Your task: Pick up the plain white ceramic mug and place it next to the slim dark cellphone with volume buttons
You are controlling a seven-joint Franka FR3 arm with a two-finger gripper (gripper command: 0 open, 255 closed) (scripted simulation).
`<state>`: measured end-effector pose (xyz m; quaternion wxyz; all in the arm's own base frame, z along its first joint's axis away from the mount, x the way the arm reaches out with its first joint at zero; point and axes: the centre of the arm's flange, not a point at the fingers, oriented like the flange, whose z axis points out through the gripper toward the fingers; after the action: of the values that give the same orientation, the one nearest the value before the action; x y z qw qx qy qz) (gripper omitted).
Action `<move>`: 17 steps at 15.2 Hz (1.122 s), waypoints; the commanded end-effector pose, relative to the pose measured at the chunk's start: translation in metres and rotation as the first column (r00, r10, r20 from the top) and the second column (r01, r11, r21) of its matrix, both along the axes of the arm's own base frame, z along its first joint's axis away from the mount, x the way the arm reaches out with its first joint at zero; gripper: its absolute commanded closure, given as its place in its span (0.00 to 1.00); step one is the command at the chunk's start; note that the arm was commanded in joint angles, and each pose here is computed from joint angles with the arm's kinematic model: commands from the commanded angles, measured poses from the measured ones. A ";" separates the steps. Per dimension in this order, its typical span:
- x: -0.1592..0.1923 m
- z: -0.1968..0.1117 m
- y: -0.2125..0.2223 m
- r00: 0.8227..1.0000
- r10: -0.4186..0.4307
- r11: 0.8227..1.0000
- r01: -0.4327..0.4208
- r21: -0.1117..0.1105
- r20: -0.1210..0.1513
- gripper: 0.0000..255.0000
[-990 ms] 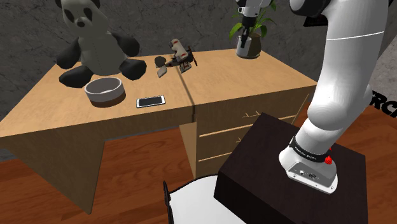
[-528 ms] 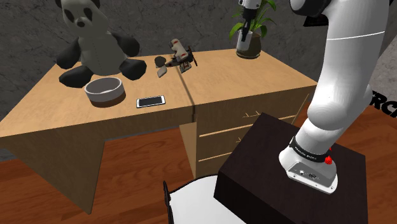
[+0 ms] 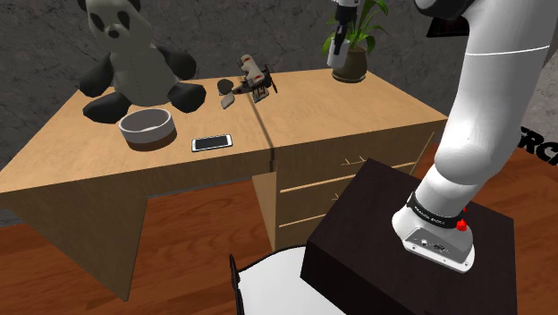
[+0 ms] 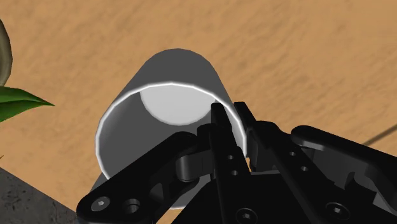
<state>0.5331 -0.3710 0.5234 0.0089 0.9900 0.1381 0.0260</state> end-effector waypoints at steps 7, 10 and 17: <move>0.029 0.001 0.100 1.000 -0.001 1.000 0.001 0.000 0.000 1.00; 0.040 0.001 0.138 1.000 -0.001 1.000 0.001 0.000 0.000 1.00; 0.067 0.002 0.227 1.000 -0.001 1.000 0.001 0.000 0.000 1.00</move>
<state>0.5953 -0.1582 0.5259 0.0090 0.9900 0.1386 0.0257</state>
